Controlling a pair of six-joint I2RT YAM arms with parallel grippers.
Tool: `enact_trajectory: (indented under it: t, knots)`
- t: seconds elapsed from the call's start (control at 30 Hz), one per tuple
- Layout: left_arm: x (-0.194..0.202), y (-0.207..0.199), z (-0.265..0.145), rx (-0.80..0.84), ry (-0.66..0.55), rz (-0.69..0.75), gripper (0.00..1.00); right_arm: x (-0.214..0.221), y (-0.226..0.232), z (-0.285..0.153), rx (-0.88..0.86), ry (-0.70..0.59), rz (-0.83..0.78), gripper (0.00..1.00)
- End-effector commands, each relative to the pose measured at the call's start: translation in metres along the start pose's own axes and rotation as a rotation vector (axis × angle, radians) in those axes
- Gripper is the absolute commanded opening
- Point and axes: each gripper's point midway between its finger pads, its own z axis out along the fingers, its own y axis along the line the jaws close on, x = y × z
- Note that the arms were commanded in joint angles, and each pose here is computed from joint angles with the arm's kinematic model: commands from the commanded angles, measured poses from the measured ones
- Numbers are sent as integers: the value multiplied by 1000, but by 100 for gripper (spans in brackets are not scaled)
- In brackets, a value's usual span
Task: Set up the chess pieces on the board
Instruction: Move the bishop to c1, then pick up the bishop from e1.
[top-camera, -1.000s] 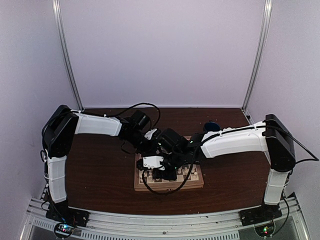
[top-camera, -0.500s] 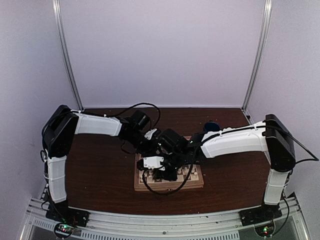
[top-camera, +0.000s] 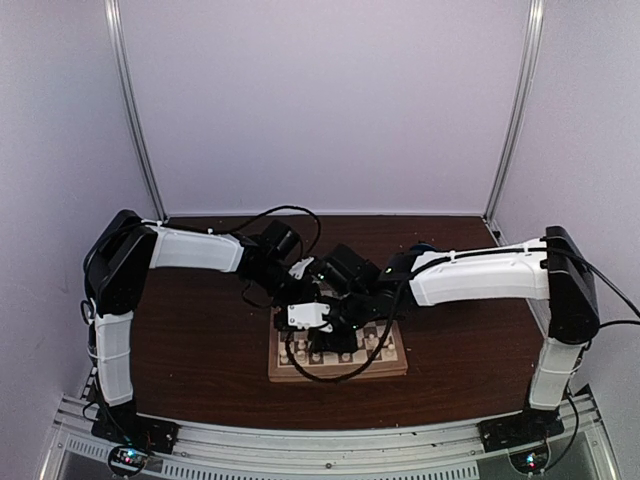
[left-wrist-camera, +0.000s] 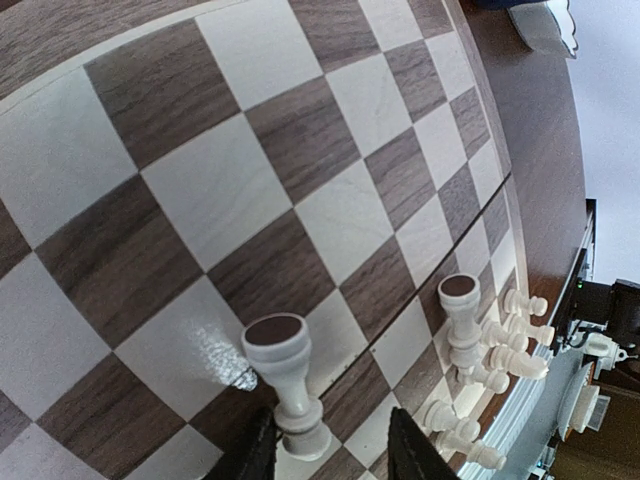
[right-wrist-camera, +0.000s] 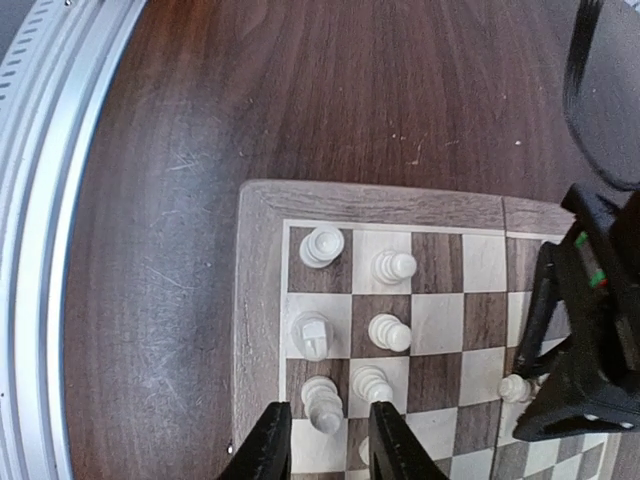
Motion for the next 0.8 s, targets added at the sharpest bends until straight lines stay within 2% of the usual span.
enact_trajectory:
  t: [0.0,0.43,0.77]
  knots:
    - [9,6,-1,-13,29,-4,38,-19,-8,-52,15,-46,-28,31]
    - [6,4,-3,-16,33,13,39,62,-11,-86,15,41,108,35]
    - [3,2,-2,-6,35,7,39,66,-6,-58,-48,94,90,36]
